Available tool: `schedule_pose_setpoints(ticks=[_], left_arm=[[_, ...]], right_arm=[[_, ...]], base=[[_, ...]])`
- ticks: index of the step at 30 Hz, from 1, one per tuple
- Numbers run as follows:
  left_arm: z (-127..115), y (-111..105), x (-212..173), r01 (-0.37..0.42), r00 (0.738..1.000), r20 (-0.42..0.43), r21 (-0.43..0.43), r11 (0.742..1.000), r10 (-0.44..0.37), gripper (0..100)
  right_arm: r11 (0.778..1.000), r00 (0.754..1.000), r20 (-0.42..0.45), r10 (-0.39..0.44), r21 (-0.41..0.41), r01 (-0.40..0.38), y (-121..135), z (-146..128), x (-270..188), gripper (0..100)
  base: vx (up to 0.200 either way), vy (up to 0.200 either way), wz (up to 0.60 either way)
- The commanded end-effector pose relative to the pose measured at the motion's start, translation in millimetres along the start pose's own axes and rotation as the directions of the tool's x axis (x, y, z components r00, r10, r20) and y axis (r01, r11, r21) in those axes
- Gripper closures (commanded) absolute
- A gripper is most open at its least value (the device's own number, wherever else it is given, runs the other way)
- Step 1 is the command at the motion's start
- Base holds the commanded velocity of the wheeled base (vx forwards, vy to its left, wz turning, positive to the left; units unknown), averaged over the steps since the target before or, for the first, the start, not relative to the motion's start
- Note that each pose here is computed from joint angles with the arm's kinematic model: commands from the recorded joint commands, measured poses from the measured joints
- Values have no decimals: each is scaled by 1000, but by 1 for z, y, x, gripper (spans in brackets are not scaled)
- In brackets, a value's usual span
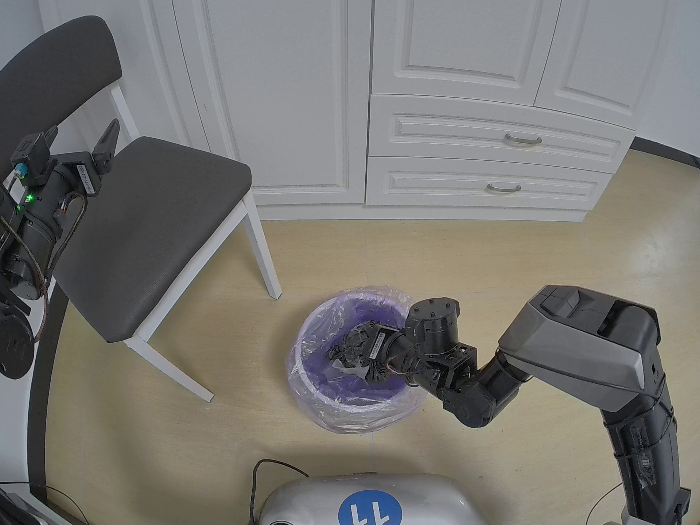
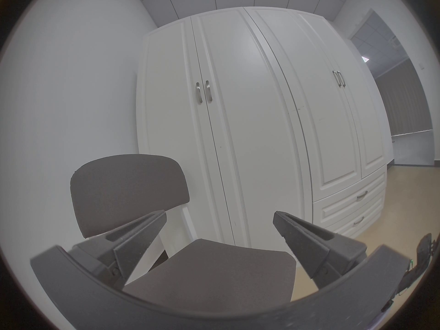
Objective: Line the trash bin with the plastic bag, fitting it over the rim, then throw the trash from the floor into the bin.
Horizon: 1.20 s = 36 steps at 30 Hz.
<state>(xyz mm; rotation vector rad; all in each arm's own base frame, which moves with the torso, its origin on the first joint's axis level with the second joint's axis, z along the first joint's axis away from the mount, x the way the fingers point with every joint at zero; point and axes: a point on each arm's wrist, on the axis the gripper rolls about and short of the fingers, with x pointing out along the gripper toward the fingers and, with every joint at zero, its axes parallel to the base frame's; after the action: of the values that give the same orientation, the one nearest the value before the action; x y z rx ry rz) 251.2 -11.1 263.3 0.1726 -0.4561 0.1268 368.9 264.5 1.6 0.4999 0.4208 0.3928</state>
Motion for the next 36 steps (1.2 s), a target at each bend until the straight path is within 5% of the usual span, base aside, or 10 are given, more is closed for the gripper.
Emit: schedule_pose_setpoints(ticks=[1, 7, 16, 19, 23, 36], left_arm=[[-1, -2, 0, 6, 1000, -5, 6, 1000, -6, 0], [-5, -4, -4, 18, 1000, -23, 74, 997, -17, 0], [-8, -10, -3, 40, 999, -30, 66, 997, -38, 0], [-12, -18, -3, 70, 997, -42, 61, 996, -67, 0], [-17, -27, -3, 98, 994, -60, 92, 991, -93, 0], [-18, -28, -5, 102, 993, -66, 105, 989, -96, 0]], right_arm=[[1000, 999, -34, -20, -12, 20, -10, -23, 13, 100], [998, 993, -104, -59, -30, 56, -13, -29, 14, 100], [999, 997, -61, -37, -17, 36, -11, -35, 37, 100], [999, 999, -15, -35, -6, 35, -11, -38, 50, 100], [998, 987, 154, -49, 47, 42, -1, -28, 54, 100], [997, 994, 92, -56, -44, 60, -4, -30, 37, 100]], base=[[0, 0, 0], [0, 0, 0], [0, 0, 0], [0, 0, 0], [0, 0, 0], [0, 0, 0]])
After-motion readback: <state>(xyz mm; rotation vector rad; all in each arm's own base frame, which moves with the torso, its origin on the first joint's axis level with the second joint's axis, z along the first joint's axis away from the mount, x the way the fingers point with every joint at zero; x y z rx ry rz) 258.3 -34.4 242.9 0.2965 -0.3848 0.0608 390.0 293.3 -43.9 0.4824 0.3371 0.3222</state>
